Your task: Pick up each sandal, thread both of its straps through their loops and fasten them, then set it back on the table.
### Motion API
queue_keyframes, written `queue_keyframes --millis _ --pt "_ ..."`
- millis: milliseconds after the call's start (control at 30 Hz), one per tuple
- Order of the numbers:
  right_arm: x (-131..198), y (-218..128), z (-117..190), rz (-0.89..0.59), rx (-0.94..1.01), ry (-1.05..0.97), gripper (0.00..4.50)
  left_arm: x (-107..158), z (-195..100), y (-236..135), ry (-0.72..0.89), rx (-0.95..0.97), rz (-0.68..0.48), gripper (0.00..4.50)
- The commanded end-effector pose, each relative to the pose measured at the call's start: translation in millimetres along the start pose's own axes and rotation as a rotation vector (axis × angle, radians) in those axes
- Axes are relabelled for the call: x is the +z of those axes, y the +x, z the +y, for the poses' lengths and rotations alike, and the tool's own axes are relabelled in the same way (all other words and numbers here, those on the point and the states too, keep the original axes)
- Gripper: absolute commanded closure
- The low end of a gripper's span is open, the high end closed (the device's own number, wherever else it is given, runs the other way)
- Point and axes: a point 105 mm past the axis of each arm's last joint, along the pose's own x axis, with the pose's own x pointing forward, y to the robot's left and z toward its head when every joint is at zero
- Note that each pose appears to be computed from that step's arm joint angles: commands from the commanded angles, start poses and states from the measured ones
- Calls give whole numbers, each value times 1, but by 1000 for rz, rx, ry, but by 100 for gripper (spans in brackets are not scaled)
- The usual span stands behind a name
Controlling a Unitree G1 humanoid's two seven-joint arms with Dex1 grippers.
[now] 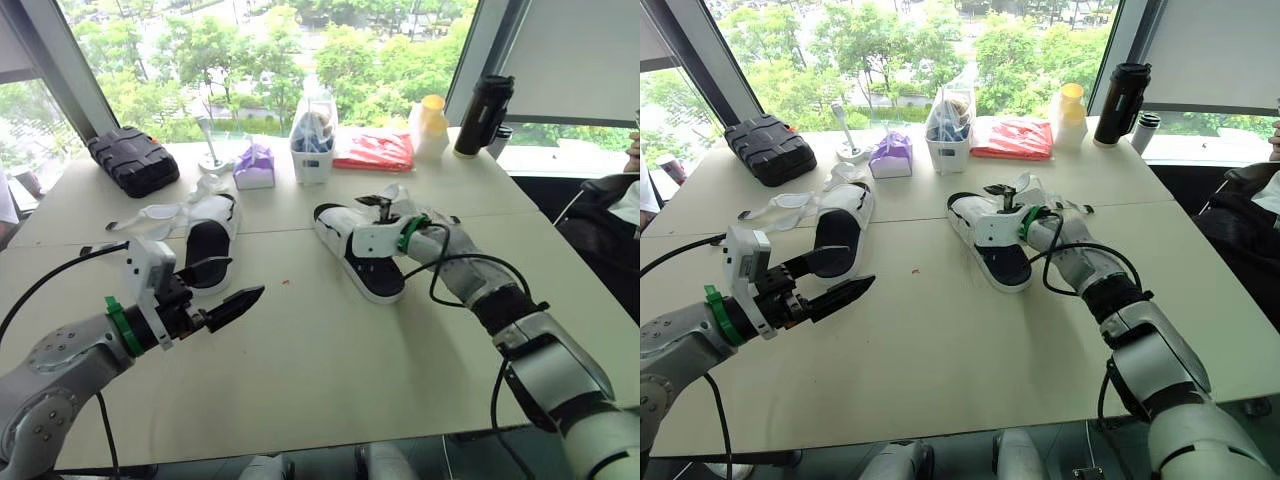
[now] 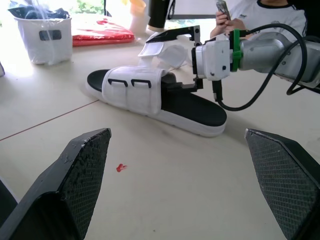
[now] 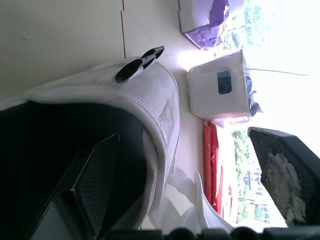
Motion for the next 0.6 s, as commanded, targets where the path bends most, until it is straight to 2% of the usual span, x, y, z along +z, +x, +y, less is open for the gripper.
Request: queue_keyframes --millis 33,200,233,333,533,600 --pt "10 22 -8 13 -62 -99 6 7 -5 0 33 -11 -28 0" --pt "15 35 -1 28 -83 -145 6 7 -5 1 37 -3 -33 0" --pt "16 36 0 25 -85 -155 29 8 -6 1 37 -2 -34 0" --pt "19 38 -2 16 -114 -170 132 8 -7 -1 36 7 -35 0" --pt "22 38 -6 -2 -135 -186 444 7 -8 -2 33 19 -34 0" --pt "24 39 -6 -9 -141 -187 448 8 -8 -2 31 17 -35 0"
